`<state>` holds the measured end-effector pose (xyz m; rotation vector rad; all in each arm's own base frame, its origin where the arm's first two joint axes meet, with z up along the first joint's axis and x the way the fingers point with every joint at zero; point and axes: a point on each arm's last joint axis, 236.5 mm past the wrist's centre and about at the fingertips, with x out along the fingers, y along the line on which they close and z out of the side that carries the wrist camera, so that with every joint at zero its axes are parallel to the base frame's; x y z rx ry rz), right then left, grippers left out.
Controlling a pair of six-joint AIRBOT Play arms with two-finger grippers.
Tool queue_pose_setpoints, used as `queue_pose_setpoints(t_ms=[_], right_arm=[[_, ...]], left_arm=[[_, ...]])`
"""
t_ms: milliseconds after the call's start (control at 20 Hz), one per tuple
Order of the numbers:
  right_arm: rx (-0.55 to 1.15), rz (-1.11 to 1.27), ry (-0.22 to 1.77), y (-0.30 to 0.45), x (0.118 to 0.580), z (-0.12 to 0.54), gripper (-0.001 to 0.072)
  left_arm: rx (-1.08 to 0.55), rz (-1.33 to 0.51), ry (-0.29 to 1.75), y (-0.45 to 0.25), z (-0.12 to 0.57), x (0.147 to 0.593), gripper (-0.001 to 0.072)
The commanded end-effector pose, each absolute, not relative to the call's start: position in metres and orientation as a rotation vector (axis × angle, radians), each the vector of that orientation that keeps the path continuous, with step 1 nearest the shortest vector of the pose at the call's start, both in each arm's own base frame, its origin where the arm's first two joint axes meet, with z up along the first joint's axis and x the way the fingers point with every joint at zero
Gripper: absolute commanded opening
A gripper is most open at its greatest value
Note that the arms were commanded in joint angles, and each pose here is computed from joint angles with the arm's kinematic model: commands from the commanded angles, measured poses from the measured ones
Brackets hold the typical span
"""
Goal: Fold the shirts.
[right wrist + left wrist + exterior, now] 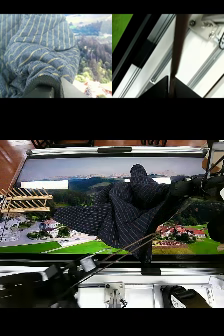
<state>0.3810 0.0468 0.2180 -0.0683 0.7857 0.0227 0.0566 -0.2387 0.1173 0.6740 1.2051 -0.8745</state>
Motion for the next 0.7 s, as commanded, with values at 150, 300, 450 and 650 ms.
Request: queue_pose_setpoints(t_ms=[150, 300, 450, 650], right_arm=[[-0.054, 0.022, 0.793, 0.048, 0.38, 0.217, 0.0106], [-0.058, 0.018, 0.8, 0.046, 0.379, 0.216, 0.0106], [-0.061, 0.02, 0.8, 0.047, 0.379, 0.216, 0.0106], [-0.096, 0.033, 0.817, 0.046, 0.375, 0.213, 0.0106]], left_arm=[[0.676, -0.75, 1.258, -0.279, 0.068, 0.083, 0.0058], [0.66, -0.712, 1.27, -0.269, 0.077, 0.084, 0.0058], [0.675, -0.685, 1.294, -0.25, 0.091, 0.08, 0.0058], [0.676, -0.629, 1.324, -0.231, 0.096, 0.078, 0.0058]])
